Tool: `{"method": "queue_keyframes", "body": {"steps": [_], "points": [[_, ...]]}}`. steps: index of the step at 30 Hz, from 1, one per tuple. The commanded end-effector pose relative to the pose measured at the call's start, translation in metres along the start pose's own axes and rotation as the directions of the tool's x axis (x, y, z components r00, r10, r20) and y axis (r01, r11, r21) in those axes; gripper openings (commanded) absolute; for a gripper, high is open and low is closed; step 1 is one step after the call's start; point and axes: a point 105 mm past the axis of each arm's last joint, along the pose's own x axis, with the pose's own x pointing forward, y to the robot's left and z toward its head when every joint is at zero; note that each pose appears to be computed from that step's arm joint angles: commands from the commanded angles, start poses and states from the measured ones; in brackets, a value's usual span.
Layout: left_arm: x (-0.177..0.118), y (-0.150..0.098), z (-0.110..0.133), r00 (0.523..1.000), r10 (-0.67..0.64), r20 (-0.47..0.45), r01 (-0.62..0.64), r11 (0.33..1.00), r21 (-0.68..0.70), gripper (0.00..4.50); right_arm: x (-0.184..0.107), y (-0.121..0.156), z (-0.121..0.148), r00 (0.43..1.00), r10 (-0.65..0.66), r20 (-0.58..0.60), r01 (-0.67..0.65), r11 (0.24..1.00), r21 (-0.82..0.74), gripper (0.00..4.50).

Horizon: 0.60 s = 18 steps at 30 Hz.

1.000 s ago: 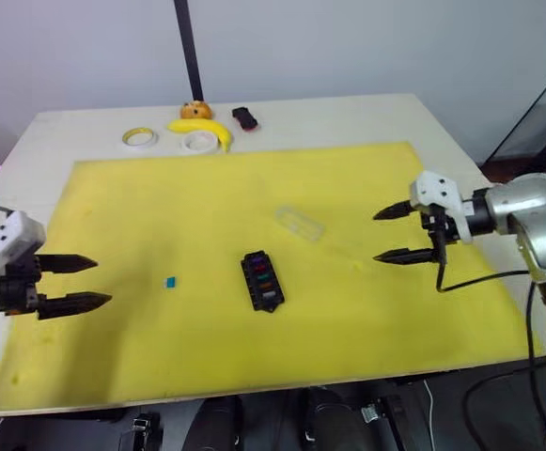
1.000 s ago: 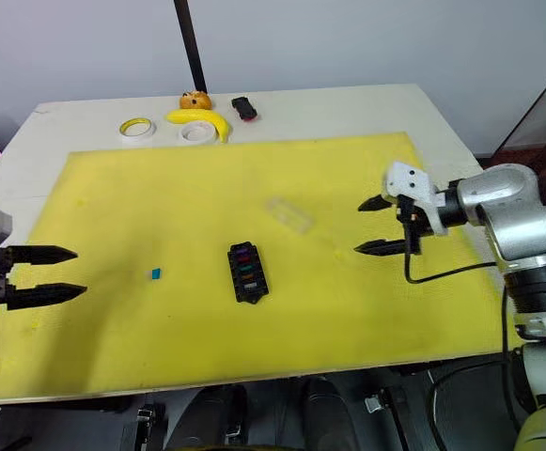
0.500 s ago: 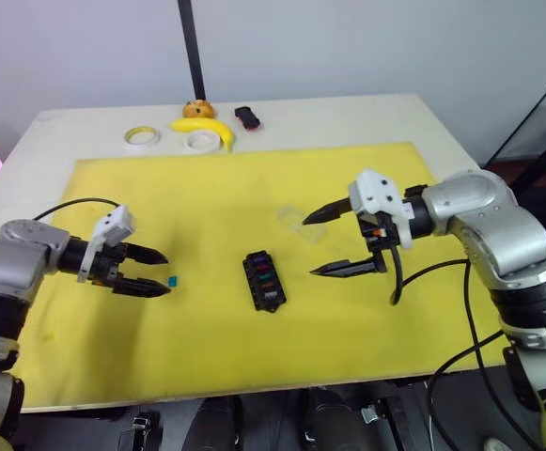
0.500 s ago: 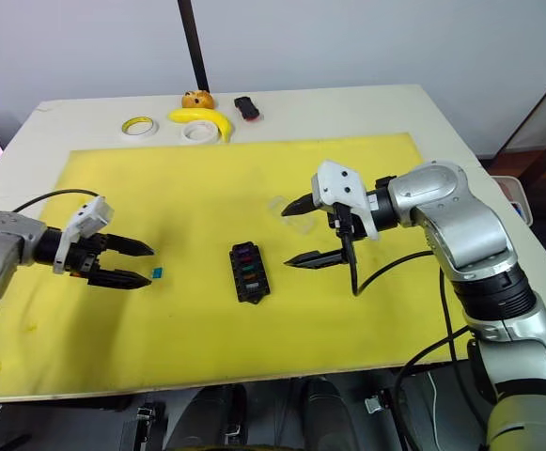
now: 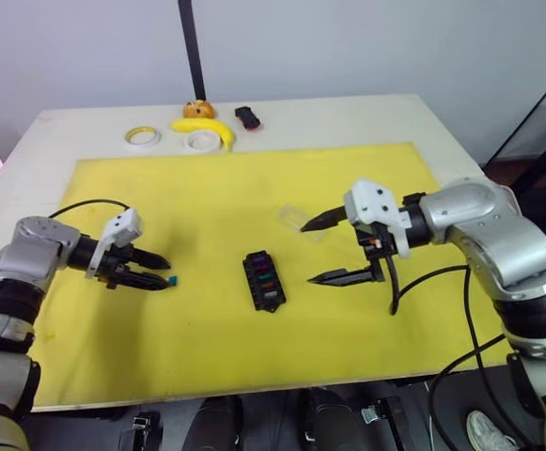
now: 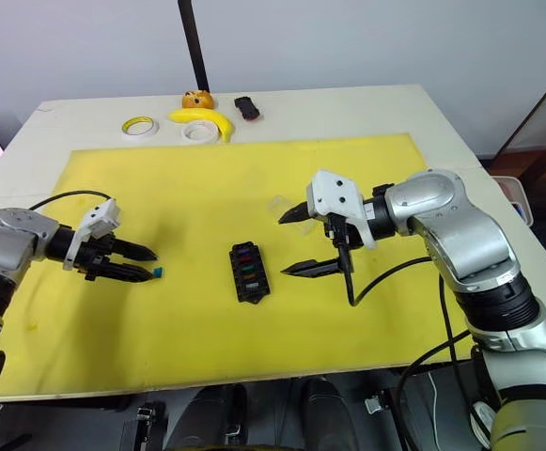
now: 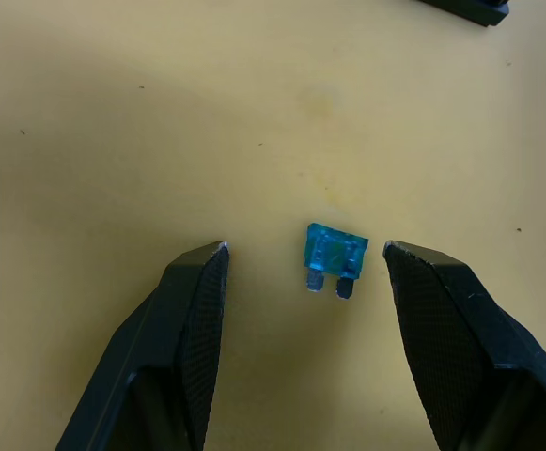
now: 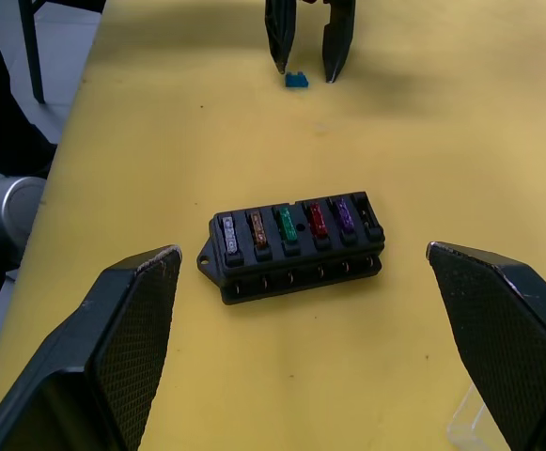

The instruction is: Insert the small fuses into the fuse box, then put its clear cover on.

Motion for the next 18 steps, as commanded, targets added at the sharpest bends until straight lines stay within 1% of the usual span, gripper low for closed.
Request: {"method": "queue_keyframes", "body": {"steps": [1, 8, 11, 14, 15, 18], "points": [[0.000, 0.001, -0.002, 1.000, 0.000, -0.004, 0.000, 1.000, -0.011, 2.80, -0.001, 0.003, 0.006, 1.000, -0.002, 0.007, 0.002, 0.999, -0.032, 4.50], [0.006, -0.001, -0.002, 1.000, -0.021, 0.006, 0.021, 1.000, -0.017, 2.80, 0.002, 0.003, 0.006, 1.000, 0.002, 0.007, -0.002, 1.000, -0.029, 4.50], [0.009, -0.001, -0.003, 1.000, -0.029, 0.007, 0.029, 0.999, -0.016, 1.98, 0.003, 0.004, 0.005, 1.000, 0.003, 0.005, -0.003, 1.000, -0.027, 4.50], [0.010, -0.002, -0.004, 0.999, -0.035, 0.007, 0.035, 0.999, -0.017, 0.40, 0.004, 0.004, 0.005, 1.000, 0.002, 0.002, -0.002, 1.000, -0.026, 4.50], [0.010, -0.004, -0.004, 0.999, -0.040, 0.004, 0.040, 0.999, -0.018, 0.07, 0.004, 0.004, 0.005, 1.000, 0.000, 0.003, 0.000, 1.000, -0.024, 4.50], [0.006, -0.008, -0.005, 0.999, -0.044, 0.001, 0.044, 0.999, -0.021, 0.07, 0.004, 0.003, 0.004, 1.000, -0.005, 0.001, 0.005, 1.000, -0.021, 4.50]]}}
